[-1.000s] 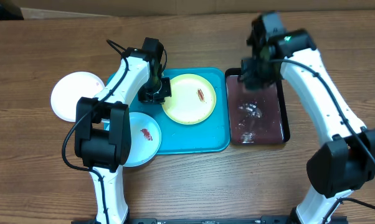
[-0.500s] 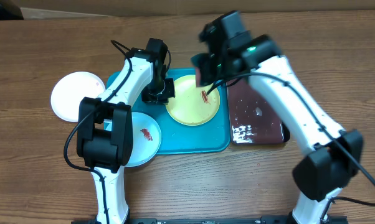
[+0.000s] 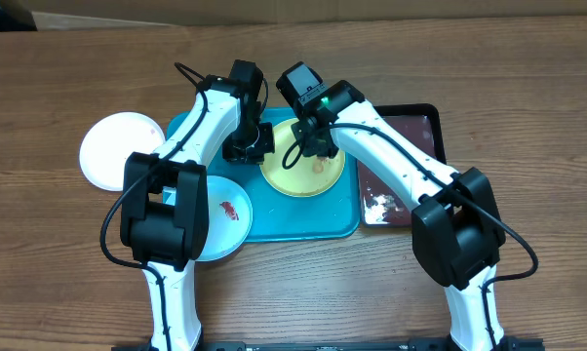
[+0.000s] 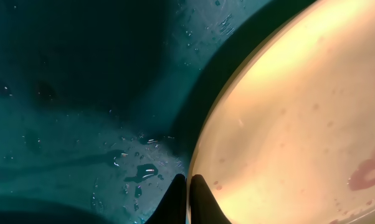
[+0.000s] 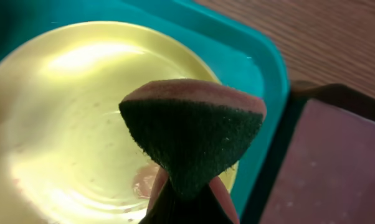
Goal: Clean dirty plates on tray and stack at the side
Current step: 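Scrub the yellow plate's sauce with the sponge while left gripper holds plate, then drop the sponge into the black tray and lift the right gripper away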
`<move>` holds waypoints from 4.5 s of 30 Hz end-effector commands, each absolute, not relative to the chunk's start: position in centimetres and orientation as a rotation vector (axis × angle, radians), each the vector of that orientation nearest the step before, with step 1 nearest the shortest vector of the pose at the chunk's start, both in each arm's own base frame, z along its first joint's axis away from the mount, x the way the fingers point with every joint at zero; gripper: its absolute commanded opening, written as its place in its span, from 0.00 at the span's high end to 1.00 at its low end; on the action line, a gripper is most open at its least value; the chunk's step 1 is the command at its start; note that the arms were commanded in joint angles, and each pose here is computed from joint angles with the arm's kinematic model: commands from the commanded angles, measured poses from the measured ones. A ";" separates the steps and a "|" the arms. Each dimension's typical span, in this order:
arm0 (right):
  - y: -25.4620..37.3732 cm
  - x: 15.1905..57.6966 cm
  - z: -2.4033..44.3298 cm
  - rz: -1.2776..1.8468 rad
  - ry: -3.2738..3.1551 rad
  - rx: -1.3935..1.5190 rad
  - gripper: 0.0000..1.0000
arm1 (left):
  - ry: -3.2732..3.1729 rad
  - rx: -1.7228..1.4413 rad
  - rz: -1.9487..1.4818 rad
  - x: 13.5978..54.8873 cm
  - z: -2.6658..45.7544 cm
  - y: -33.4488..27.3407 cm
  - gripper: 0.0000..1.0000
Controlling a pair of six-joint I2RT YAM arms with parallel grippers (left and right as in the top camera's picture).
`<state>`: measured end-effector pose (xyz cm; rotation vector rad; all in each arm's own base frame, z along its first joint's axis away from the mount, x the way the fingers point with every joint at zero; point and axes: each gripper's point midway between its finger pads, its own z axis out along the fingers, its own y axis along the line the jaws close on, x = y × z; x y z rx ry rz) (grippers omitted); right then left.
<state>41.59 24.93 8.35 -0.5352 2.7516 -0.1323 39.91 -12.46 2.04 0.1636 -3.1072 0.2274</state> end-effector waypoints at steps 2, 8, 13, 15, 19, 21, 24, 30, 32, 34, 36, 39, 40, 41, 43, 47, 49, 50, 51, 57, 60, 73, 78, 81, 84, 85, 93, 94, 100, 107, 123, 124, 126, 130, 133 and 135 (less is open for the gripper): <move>24.1 42.3 8.9 -0.211 2.716 -0.483 0.96 | -3.083 0.175 0.227 39.5 1.3 -12.8 0.96; 23.9 42.3 8.1 -0.231 2.711 -0.480 0.96 | -3.083 0.175 0.227 39.5 1.3 -12.8 0.96; 23.2 42.0 6.9 -0.270 2.715 -0.474 0.96 | -3.084 0.175 0.228 39.5 1.3 -12.8 0.96; 23.0 42.1 6.6 -0.291 2.705 -0.466 0.96 | -3.083 0.176 0.228 39.5 1.3 -12.8 0.96; 23.3 42.5 6.7 -0.279 2.686 -0.456 0.96 | -3.083 0.175 0.228 39.5 1.3 -12.8 0.96; 23.6 42.7 6.8 -0.268 2.674 -0.452 0.96 | -3.083 0.175 0.228 39.5 1.3 -12.8 0.96; 23.8 42.9 6.9 -0.263 2.664 -0.442 0.96 | -3.083 0.175 0.228 39.5 1.3 -12.8 0.96; 23.7 43.0 6.9 -0.268 2.661 -0.426 0.96 | -3.083 0.175 0.228 39.5 1.3 -12.8 0.96; 23.7 43.0 6.9 -0.269 2.662 -0.426 0.96 | -3.083 0.175 0.228 39.5 1.3 -12.8 0.96; 23.6 42.9 6.9 -0.272 2.666 -0.428 0.96 | -3.083 0.175 0.227 39.5 1.3 -12.8 0.96; 23.5 42.8 6.8 -0.275 2.671 -0.423 0.96 | -3.082 0.175 0.227 39.5 1.3 -12.8 0.96; 23.3 42.8 6.9 -0.288 2.671 -0.386 0.96 | -3.080 0.176 0.226 39.4 1.3 -12.8 0.96; 23.2 42.8 6.9 -0.296 2.670 -0.375 0.96 | -3.080 0.176 0.226 39.4 1.3 -12.8 0.96; 23.0 42.9 7.0 -0.308 2.666 -0.357 0.96 | -3.080 0.176 0.226 39.4 1.3 -12.8 0.96; 23.0 42.7 7.0 -0.325 2.659 -0.360 0.96 | -3.081 0.176 0.226 39.4 1.3 -12.8 0.96; 23.9 42.4 7.3 -0.343 2.633 -0.381 0.96 | -3.079 0.176 0.225 39.4 1.3 -12.8 0.96; 23.9 42.4 7.6 -0.393 2.602 -0.383 0.96 | -3.078 0.176 0.226 39.4 1.3 -12.8 0.96; 23.9 42.4 7.8 -0.416 2.587 -0.385 0.96 | -3.077 0.176 0.226 39.4 1.3 -12.8 0.96; 24.0 42.4 7.9 -0.431 2.576 -0.389 0.96 | -3.077 0.177 0.226 39.4 1.3 -12.8 0.96; 24.1 42.3 7.4 -0.447 2.577 -0.398 0.96 | -3.078 0.177 0.226 39.4 1.3 -12.8 0.96; 24.0 42.2 6.5 -0.461 2.590 -0.408 0.96 | -3.078 0.177 0.226 39.4 1.3 -12.8 0.96; 23.3 41.6 2.6 -0.357 2.748 -0.322 0.96 | -3.073 0.177 0.223 39.3 1.3 -12.7 0.96; 22.5 41.9 2.1 -0.256 2.818 -0.261 0.96 | -3.072 0.177 0.222 39.2 1.3 -12.7 0.96; 22.6 41.7 1.8 -0.212 2.845 -0.253 0.96 | -3.073 0.177 0.222 39.3 1.3 -12.7 0.96; 23.3 41.2 1.6 -0.145 2.874 -0.262 0.96 | -3.075 0.176 0.224 39.3 1.3 -12.7 0.96; 23.6 41.1 1.5 -0.120 2.886 -0.266 0.96 | -3.075 0.176 0.224 39.3 1.3 -12.7 0.96; 25.7 39.4 -0.9 0.059 2.989 -0.297 0.96 | -3.075 0.176 0.224 39.3 1.3 -12.7 0.96; 26.1 39.0 -1.0 0.105 3.008 -0.301 0.96 | -3.075 0.176 0.224 39.3 1.3 -12.7 0.96; 30.8 36.3 -0.5 0.558 3.065 -0.476 0.96 | -3.076 0.176 0.224 39.3 1.3 -12.7 0.96; 32.7 37.2 3.7 0.989 2.928 -0.630 0.96 | -3.076 0.176 0.223 39.3 1.3 -12.7 0.96; 17.0 43.2 14.8 0.701 2.888 -0.187 0.96 | -3.080 0.176 0.215 39.4 1.3 -12.6 0.93; 15.3 43.1 14.3 0.632 2.922 -0.143 0.96 | -3.082 0.176 0.215 39.4 1.3 -12.6 0.90; 12.2 42.7 12.9 0.484 2.986 -0.069 0.96 | -3.085 0.177 0.217 39.5 1.3 -12.7 0.85; 8.6 41.4 10.8 0.283 3.075 0.004 0.96 | -3.096 0.176 0.224 39.8 1.3 -12.7 0.78; 7.5 40.5 9.1 0.196 3.118 0.014 0.96 | -3.107 0.175 0.229 40.1 1.3 -12.8 0.74; 7.3 40.1 8.0 0.166 3.133 0.012 0.96 | -3.113 0.183 0.234 40.3 1.3 -12.8 0.73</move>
